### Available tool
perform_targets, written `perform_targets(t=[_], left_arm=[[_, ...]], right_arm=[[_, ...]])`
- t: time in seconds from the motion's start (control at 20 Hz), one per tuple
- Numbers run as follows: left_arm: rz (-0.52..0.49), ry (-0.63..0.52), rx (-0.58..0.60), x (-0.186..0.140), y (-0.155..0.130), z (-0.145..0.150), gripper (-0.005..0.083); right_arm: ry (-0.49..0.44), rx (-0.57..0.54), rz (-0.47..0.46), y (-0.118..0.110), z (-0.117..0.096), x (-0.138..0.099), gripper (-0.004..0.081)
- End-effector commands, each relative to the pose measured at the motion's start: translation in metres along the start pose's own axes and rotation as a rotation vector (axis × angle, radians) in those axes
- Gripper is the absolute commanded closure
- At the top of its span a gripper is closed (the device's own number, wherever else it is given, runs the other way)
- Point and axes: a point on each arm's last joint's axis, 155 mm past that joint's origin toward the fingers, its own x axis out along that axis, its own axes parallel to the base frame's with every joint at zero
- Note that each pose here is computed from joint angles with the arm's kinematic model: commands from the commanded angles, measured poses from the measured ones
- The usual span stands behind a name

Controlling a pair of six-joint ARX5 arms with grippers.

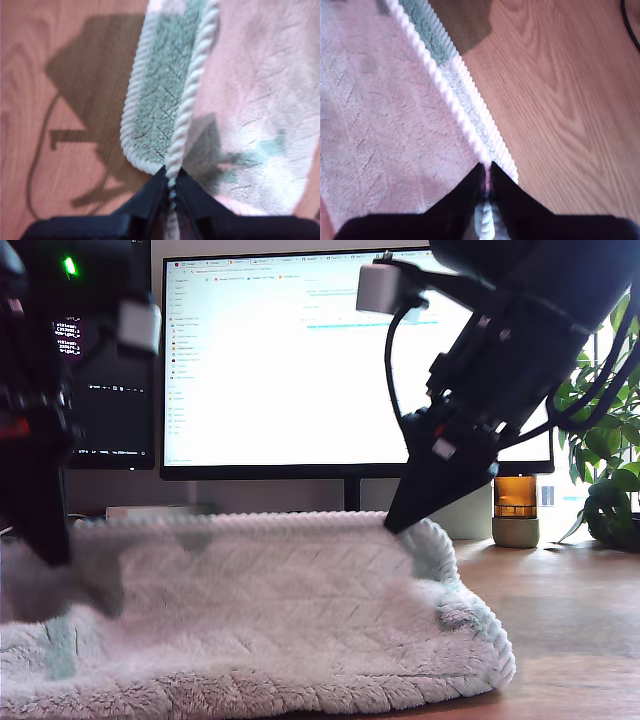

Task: Fold the tea towel to a neat square and place it to the right

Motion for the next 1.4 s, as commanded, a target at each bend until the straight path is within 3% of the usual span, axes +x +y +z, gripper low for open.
perform_targets(t=[0.0, 0.35, 0.75, 1.25, 1.35], left_arm=[[-0.013, 0.016, 0.006, 0.007, 0.0, -0.004, 0.0798], [-0.009, 0.016, -0.033, 0.024, 0.016, -0.004, 0.0798], [-0.016, 0.024, -0.052, 0.042, 0.023, -0.003, 0.0791], [0.019, -0.01, -0.084, 0.042, 0.032, 0.006, 0.0554], [0.042, -0.022, -0.087, 0.042, 0.037, 0.009, 0.0553]], right_arm=[[0.029, 0.007, 0.013, 0.002, -0.01, 0.012, 0.0783], [0.029, 0.013, 0.006, -0.004, -0.013, 0.035, 0.0783], [0.017, 0.01, -0.024, -0.011, -0.01, 0.038, 0.0759], [0.003, 0.01, -0.034, -0.014, -0.006, 0.038, 0.0539], [-0.013, 0.01, -0.045, -0.016, -0.002, 0.038, 0.0538]])
